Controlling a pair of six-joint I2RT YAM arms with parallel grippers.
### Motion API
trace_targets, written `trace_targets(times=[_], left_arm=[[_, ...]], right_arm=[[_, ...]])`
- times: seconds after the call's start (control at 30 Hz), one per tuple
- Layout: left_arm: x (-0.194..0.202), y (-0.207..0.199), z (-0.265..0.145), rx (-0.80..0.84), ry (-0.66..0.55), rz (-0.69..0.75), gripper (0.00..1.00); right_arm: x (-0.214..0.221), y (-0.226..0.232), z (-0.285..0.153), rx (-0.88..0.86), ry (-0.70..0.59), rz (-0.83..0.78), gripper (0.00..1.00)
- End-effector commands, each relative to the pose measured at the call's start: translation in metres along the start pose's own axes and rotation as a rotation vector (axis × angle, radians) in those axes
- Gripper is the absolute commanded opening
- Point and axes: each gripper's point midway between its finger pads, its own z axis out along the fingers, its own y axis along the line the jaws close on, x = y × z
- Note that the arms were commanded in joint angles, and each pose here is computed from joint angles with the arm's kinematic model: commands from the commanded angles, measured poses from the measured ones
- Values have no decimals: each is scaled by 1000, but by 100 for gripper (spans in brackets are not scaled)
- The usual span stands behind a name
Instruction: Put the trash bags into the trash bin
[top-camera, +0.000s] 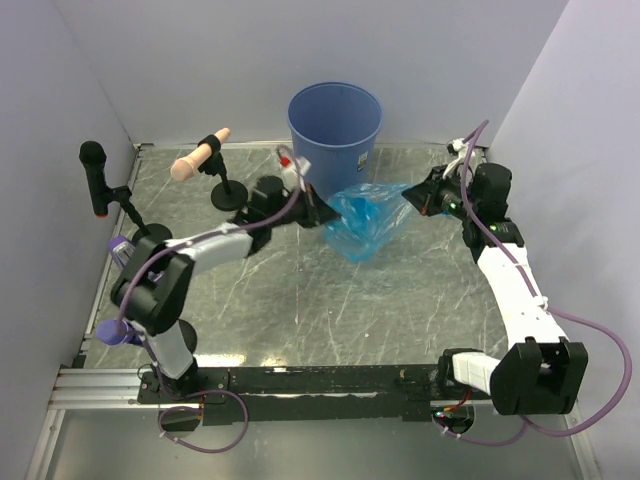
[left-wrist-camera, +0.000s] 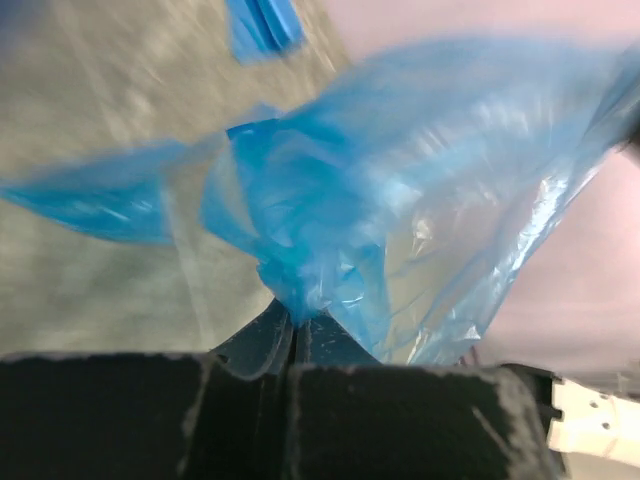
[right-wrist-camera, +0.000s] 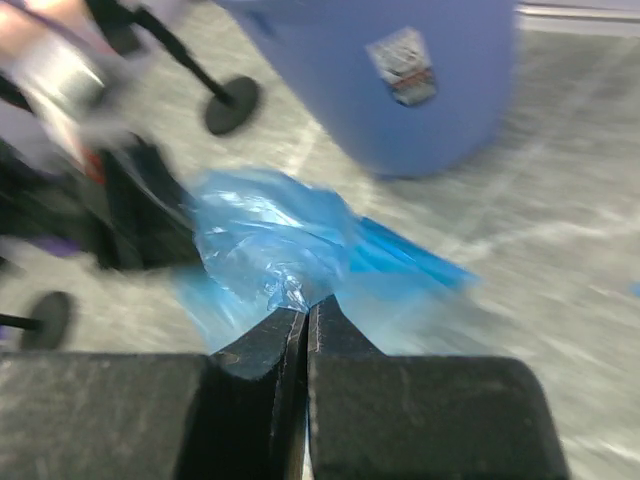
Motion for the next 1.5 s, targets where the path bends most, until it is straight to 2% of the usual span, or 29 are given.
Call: trace_targets(times=[0.0, 0.13, 0.23, 0.3, 0.37, 0.43, 0.57, 0.73, 0.83, 0.93, 1.03, 1.13, 1.23, 1.27, 1.3, 1.37, 1.4, 1.43, 1.47], left_arm=[[-44, 5, -37, -55, 10, 130, 1], [-41, -5, -38, -53, 134, 244, 1], [-29, 12, -44, -146, 271, 315, 1], [-40, 24, -55, -231, 283, 410, 1], [-49, 29, -67, -295, 267, 497, 1], [-67, 33, -77, -377, 198, 557, 1], [-89, 37, -89, -476, 159, 591, 1], [-117, -10, -86, -353, 86, 594, 1], [-145, -51, -86, -269, 18, 614, 1], [-189, -103, -91, -195, -98, 679, 1], [-252, -173, -111, -128, -312, 800, 1], [-314, -269, -161, -32, -658, 1006, 1], [-328, -371, -225, 77, -1059, 1341, 1], [-321, -397, -240, 98, -1168, 1448, 1], [-306, -417, -248, 137, -1227, 1529, 1], [-273, -427, -244, 123, -1250, 1690, 1], [-251, -408, -227, 95, -1189, 1704, 1], [-225, -375, -199, 64, -1062, 1750, 1], [-184, -318, -166, 35, -852, 1814, 1]], right_arm=[[11, -18, -16, 65, 58, -175, 0], [16, -6, -17, 22, 71, -191, 0], [16, -18, -18, 82, 89, -217, 0], [9, -26, -20, 126, 96, -236, 0], [4, -25, -20, 117, 99, -256, 0], [5, -26, -19, 117, 102, -257, 0], [8, -28, -16, 128, 90, -218, 0], [-5, 33, -8, -95, 69, -205, 0], [-44, 65, -9, -159, 12, -266, 0], [-101, 93, -14, -194, -75, -341, 0], [-180, 122, -28, -196, -239, -433, 0], [-261, 175, -71, -232, -490, -614, 0], [-303, 241, -129, -284, -769, -948, 0], [-303, 263, -148, -296, -854, -1061, 0], [-298, 278, -164, -297, -921, -1153, 0], [-273, 275, -169, -242, -944, -1298, 0], [-239, 253, -146, -235, -846, -1310, 0], [-197, 231, -128, -229, -744, -1332, 0], [-128, 192, -96, -241, -536, -1322, 0]])
